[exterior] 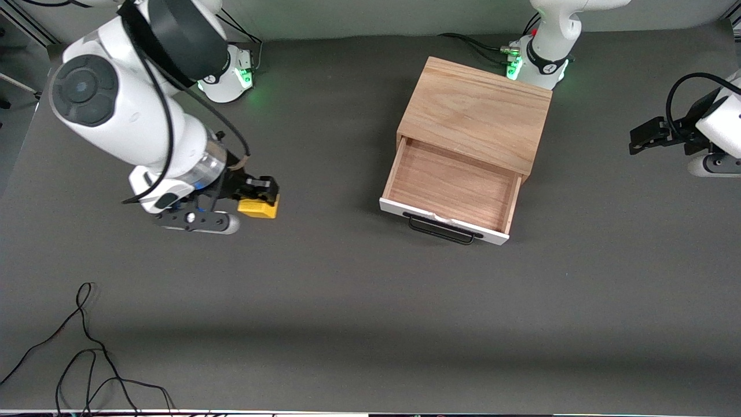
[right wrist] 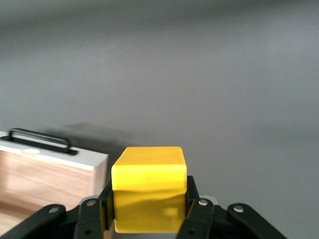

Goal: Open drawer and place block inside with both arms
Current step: 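Carry the yellow cube with the right gripper over the open drawer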

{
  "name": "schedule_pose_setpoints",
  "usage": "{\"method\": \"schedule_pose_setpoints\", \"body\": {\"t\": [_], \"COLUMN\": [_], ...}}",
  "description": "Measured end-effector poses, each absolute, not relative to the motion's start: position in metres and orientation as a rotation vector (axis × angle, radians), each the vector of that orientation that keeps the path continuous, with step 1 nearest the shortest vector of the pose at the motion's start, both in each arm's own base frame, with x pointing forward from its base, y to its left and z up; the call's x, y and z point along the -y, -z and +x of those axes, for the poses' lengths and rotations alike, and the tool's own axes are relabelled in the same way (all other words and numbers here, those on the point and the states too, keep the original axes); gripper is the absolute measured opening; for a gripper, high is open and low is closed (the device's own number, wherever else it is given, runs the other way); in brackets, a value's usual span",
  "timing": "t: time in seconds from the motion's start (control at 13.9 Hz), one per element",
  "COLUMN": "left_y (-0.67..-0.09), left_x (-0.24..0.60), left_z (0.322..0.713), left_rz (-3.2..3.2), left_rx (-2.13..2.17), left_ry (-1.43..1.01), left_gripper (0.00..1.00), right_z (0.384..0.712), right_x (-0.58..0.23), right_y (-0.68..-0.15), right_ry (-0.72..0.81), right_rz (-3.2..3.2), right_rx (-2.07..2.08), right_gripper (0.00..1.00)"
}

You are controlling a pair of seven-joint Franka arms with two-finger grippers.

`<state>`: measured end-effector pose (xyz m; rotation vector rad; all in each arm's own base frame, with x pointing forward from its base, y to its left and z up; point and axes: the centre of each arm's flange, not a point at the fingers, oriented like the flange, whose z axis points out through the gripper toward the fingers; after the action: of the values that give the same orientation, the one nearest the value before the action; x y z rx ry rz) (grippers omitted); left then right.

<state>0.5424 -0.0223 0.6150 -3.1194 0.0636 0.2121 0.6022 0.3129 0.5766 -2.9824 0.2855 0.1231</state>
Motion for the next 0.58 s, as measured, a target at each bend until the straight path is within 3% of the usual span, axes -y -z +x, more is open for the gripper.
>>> {"method": "schedule_pose_setpoints", "body": {"t": [0.29,0.58], "left_y": [-0.615,-0.615], "left_x": [0.022,0.022], "left_z": [0.543,0.543], "left_rz": [-3.119,-3.119], "left_rx": [-0.064,-0.064], "left_ry": [-0.213,-0.214], "left_gripper": [1.00,1.00], "right_z": [0.584,0.548], "right_x": [-0.377,-0.466], "right_y": [-0.573,-0.547], "right_ry": [-0.131,-0.043], "right_rz": [-2.931,-2.928], "right_rx": [-0.381,-0.398], "right_gripper": [0.55,0.55]}}
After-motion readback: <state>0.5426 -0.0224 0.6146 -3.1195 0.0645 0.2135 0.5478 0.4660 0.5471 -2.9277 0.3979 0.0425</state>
